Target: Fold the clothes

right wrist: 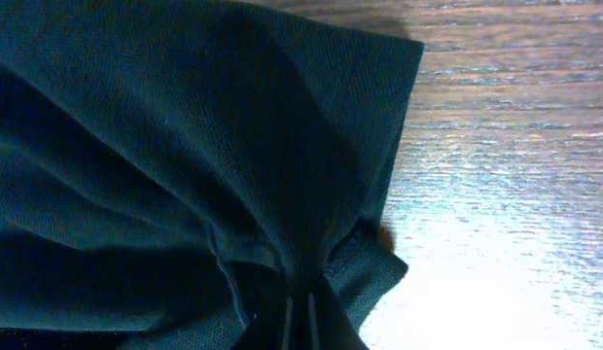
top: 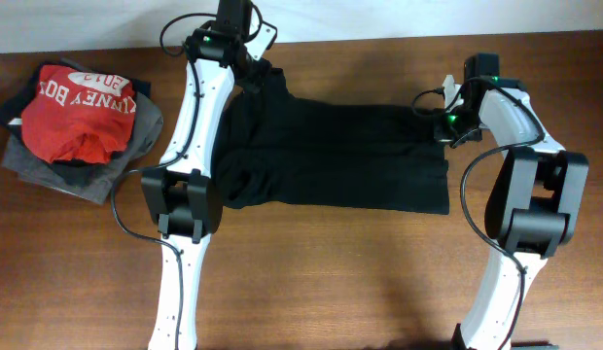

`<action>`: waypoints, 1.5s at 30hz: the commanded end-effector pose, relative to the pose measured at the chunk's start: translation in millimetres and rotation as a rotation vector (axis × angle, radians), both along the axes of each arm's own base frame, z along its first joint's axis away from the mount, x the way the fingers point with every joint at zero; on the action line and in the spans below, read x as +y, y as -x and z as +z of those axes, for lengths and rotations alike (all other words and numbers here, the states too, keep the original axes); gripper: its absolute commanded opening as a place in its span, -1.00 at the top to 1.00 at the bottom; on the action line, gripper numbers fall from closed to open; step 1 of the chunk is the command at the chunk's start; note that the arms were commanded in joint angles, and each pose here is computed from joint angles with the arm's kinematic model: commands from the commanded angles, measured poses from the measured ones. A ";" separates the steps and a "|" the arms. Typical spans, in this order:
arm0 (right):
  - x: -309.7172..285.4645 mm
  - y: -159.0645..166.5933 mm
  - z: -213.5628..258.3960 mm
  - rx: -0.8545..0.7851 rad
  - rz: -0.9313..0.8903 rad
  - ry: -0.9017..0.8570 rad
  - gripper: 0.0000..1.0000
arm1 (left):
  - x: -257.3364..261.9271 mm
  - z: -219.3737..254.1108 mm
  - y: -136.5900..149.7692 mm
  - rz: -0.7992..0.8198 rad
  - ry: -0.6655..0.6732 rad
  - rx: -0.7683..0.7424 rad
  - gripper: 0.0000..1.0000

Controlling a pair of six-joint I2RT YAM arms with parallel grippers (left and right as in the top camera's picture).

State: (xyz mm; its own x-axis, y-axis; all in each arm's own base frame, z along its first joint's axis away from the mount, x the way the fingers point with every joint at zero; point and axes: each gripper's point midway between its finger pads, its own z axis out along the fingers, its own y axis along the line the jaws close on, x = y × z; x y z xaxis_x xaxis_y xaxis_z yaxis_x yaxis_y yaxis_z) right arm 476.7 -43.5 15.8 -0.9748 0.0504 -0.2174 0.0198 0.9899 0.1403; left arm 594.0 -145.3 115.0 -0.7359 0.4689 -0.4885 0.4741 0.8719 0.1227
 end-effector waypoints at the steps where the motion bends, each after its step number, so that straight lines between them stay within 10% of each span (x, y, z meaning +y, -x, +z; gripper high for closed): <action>1: -8.4 -7.3 11.7 -0.027 -0.010 0.021 0.92 | 1.6 10.5 -4.9 0.019 0.003 -0.032 0.99; 22: 1.9 27.3 129.6 0.051 -0.007 -0.019 0.92 | 25.9 73.5 33.0 0.062 -0.070 -0.027 0.99; 45: 5.1 94.7 94.7 0.328 -0.006 -0.079 0.92 | 61.9 40.0 80.1 0.185 -0.194 0.212 0.99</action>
State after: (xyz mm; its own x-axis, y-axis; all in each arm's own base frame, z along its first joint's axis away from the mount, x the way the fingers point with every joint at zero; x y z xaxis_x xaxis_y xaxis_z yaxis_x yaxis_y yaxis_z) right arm 392.5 -40.8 106.0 -0.9920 0.0681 0.1061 0.0867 0.9795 0.1821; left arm 516.2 -86.3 166.0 -0.8679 0.4245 -0.2580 0.3733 0.9000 0.2250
